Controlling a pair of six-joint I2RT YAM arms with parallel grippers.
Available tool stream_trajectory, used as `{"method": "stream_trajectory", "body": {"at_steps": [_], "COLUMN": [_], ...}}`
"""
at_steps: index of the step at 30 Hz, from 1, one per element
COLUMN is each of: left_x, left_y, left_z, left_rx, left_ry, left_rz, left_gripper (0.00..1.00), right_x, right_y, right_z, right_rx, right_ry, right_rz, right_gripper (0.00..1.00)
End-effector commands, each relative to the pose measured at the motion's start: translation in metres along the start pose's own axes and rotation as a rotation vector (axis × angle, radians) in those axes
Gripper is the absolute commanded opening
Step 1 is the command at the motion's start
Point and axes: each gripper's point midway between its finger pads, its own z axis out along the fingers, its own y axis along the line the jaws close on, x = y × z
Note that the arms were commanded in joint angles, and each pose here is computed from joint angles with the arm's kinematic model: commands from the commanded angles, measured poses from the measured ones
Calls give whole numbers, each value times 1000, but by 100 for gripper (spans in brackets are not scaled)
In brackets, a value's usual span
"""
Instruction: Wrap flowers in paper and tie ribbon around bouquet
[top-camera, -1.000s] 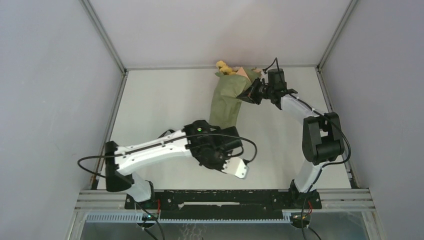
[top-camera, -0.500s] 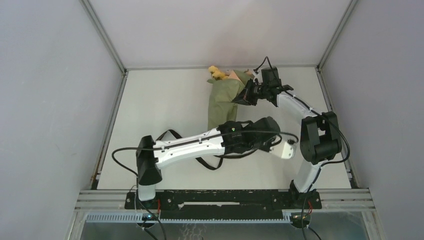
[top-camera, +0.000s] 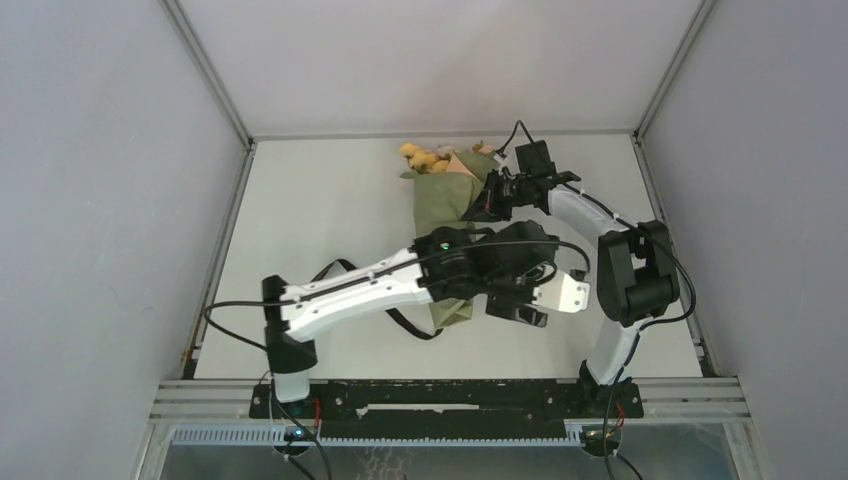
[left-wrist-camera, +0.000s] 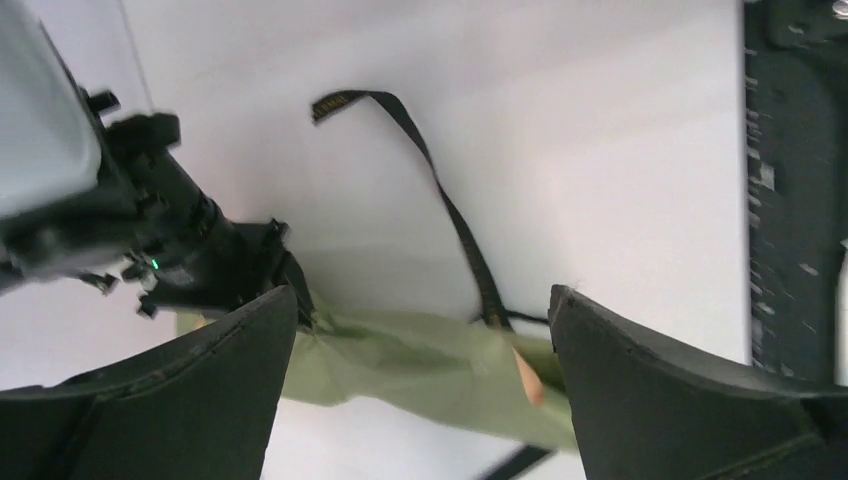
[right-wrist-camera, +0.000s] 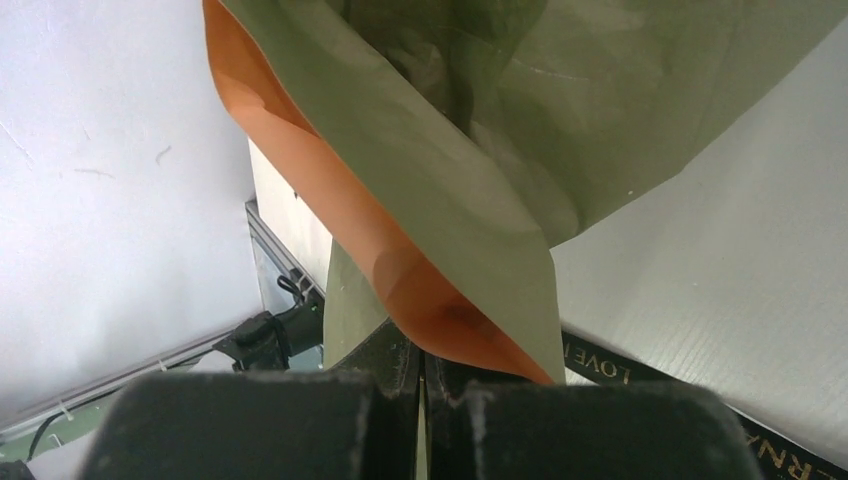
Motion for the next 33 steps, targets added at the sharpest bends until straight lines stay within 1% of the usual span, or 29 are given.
{"method": "stream_trajectory", "body": {"at_steps": [1, 3, 5, 6, 7, 8, 11, 13, 14, 15, 17, 19, 21, 24, 25, 28, 30, 31, 33], "left_x": [36, 73, 125, 156, 200, 237, 349, 411, 433, 448, 462, 465, 468, 478, 480, 490, 500, 503, 502], "left_y": [-10, -12, -10, -13, -11, -17, -43, -64, -76, -87, -101, -98, -87, -62, -58, -51, -50, -52, -54], "left_z": [-106, -128, -146, -151, -162, -165, -161, -155, -152, -147, -131, -112, -97, -79, -73, -56, -47, -44, -42], "left_rx": [113, 112, 98, 102, 57, 34, -60, -126, -127, -117, -91, -94, -105, -161, -153, -133, -116, -96, -56], "left_ry": [4, 55, 152, 205, 267, 326, 511, 661, 735, 783, 801, 755, 733, 727, 722, 739, 771, 781, 781], "left_rz": [-150, -224, -348, -426, -530, -597, -775, -828, -824, -812, -800, -817, -846, -879, -888, -898, -892, -888, -903], "left_gripper": [100, 100, 100, 100, 100, 100, 100, 100, 100, 100, 100, 100, 100, 100, 100, 94, 86, 73, 40], "right_x": [-5, -3, 2, 5, 8, 10, 16, 20, 22, 24, 27, 30, 32, 36, 37, 42, 46, 48, 50], "right_y": [21, 20, 22, 23, 23, 23, 26, 27, 27, 27, 27, 28, 28, 26, 25, 21, 18, 18, 18], "right_z": [-1, 1, 2, 3, 4, 6, 8, 10, 10, 10, 11, 11, 11, 9, 9, 7, 6, 5, 3], "right_rx": [-50, -47, -40, -36, -31, -28, -38, -38, -36, -33, -31, -32, -29, -24, -21, -12, -7, -6, -5], "right_ry": [-4, 2, 12, 17, 19, 22, 23, 29, 31, 33, 36, 39, 39, 37, 38, 40, 43, 44, 43], "right_rz": [-85, -90, -105, -119, -129, -130, -128, -130, -131, -134, -134, -136, -141, -142, -140, -140, -135, -135, -133], "right_gripper": [0, 0, 0, 0, 0, 0, 0, 0, 0, 0, 0, 0, 0, 0, 0, 0, 0, 0, 0]}}
